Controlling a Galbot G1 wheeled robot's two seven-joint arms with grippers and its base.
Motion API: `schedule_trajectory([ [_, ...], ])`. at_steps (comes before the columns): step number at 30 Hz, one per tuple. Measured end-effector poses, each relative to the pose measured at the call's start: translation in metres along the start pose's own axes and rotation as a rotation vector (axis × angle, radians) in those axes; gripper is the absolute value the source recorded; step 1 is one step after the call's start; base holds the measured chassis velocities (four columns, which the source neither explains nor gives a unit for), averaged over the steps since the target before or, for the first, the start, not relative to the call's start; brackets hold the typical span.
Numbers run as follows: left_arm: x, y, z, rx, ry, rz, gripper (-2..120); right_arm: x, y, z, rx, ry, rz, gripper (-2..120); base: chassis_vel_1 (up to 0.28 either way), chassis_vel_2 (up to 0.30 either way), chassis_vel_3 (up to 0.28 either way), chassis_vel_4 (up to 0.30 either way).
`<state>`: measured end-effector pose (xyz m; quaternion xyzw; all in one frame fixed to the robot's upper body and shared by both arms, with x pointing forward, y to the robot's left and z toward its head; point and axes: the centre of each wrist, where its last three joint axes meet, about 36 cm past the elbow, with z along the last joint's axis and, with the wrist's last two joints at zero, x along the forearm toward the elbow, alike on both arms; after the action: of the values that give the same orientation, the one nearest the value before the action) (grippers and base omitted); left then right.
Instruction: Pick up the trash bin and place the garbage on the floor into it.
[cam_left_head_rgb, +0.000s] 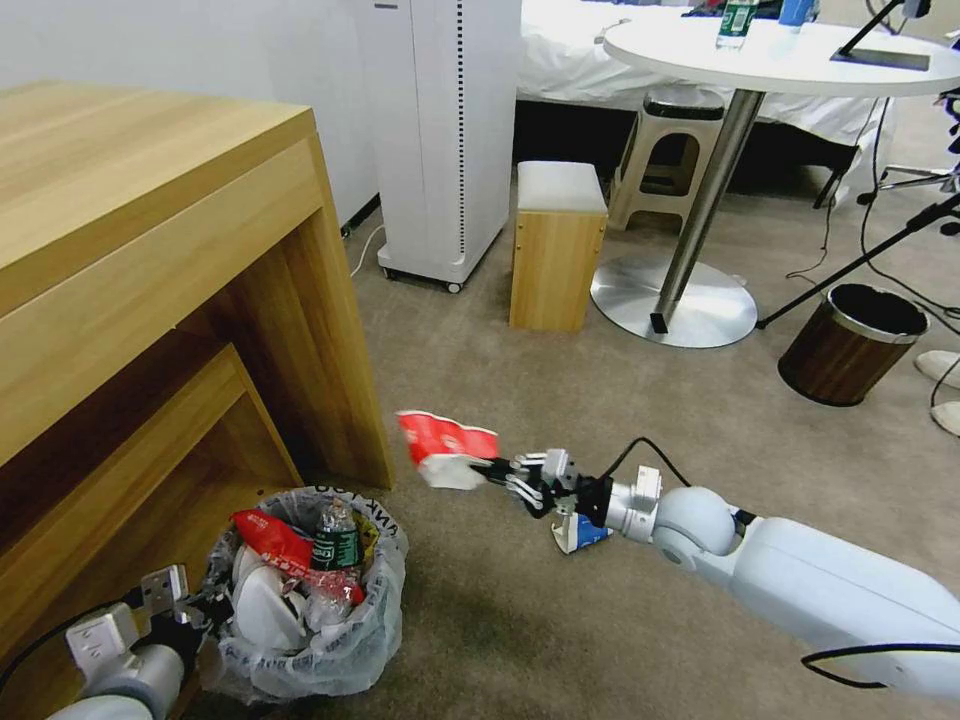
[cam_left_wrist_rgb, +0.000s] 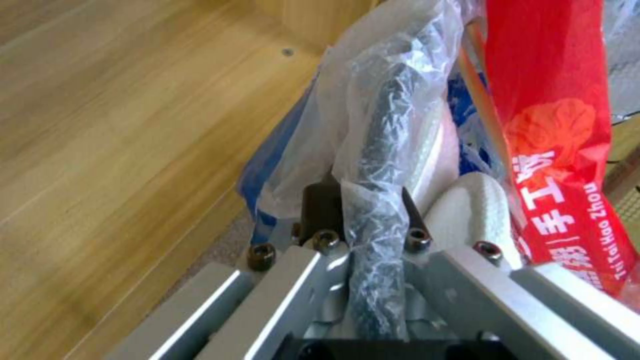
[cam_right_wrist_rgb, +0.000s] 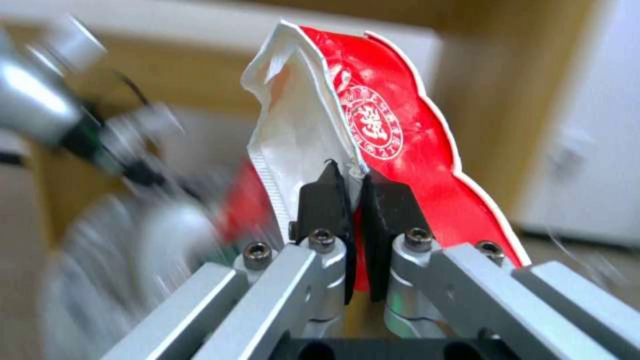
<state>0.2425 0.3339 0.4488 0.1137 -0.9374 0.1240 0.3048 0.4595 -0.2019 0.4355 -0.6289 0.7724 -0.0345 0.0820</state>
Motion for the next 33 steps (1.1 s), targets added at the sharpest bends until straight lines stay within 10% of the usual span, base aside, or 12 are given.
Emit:
schedule_trajectory([
  [11,0.013,-0.007,-0.006,0.010,-0.026,0.011,1,-0.071,0.040,-0.011,-0.124,0.003,-0.233,3,0.000,0.000,0.000,0.000],
  [33,0.026,-0.007,-0.004,0.017,-0.027,-0.001,1,-0.121,0.069,0.067,-0.284,0.081,-0.205,3,0.000,0.000,0.000,0.000],
])
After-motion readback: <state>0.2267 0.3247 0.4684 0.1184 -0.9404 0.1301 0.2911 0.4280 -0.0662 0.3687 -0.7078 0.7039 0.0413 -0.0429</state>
